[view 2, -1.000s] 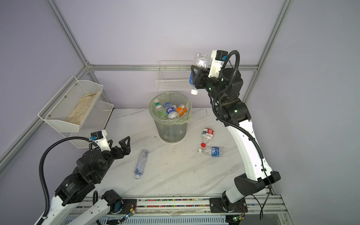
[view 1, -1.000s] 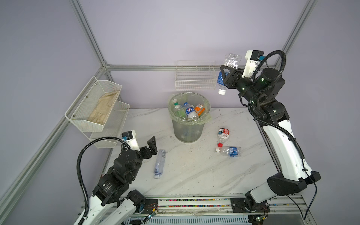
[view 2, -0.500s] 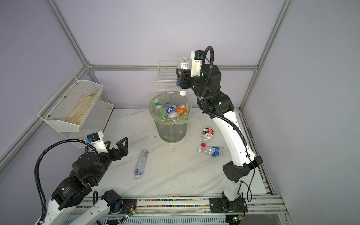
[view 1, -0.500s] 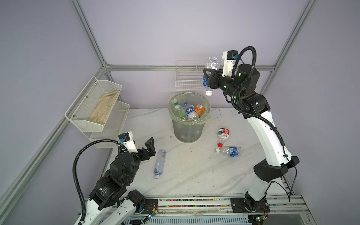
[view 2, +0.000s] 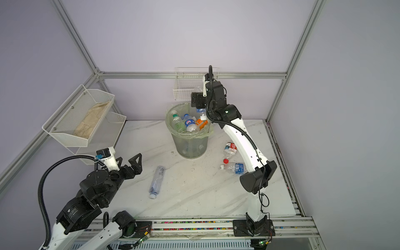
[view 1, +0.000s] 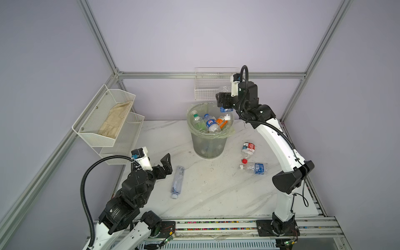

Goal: Throw the plastic bottles in the bin
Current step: Throw the plastic bottle into the trash bin.

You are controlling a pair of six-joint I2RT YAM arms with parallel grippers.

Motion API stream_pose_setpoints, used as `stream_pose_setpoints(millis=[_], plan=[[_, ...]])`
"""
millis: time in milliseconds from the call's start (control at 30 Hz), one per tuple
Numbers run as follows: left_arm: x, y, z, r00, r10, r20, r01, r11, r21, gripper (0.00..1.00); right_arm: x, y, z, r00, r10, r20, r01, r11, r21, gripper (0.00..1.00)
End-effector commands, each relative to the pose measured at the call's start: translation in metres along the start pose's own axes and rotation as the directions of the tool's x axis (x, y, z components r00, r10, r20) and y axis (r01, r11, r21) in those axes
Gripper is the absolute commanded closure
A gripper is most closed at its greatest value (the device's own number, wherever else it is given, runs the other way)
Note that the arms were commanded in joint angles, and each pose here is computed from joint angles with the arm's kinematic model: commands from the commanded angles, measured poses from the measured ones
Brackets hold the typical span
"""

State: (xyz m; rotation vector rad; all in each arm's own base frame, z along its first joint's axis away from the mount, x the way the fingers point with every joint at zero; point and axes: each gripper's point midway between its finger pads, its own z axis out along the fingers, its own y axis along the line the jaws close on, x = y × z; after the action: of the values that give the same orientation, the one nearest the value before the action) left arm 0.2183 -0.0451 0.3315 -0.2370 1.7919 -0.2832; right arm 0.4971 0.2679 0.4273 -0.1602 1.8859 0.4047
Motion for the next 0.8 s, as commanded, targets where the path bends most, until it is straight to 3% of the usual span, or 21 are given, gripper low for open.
stream_pose_setpoints(millis=[0,233,767], plan=[[-0.010,0.001,-0.007,1.000,0.007,0.031,-0.007,1.000,0.001,0.00,-0.006,-0.012,-0.012,1.000,-0.026,-0.004,0.026,0.996,0.085,0.03],[-0.013,0.000,-0.007,0.999,0.001,0.038,-0.001,1.000,0.001,0.00,-0.050,0.003,-0.058,0.992,-0.010,0.129,0.009,1.000,0.011,0.03],[-0.007,-0.001,-0.003,1.000,-0.002,0.023,0.002,1.000,0.006,0.00,-0.044,-0.005,-0.078,0.991,-0.010,0.133,0.006,1.000,0.030,0.03]])
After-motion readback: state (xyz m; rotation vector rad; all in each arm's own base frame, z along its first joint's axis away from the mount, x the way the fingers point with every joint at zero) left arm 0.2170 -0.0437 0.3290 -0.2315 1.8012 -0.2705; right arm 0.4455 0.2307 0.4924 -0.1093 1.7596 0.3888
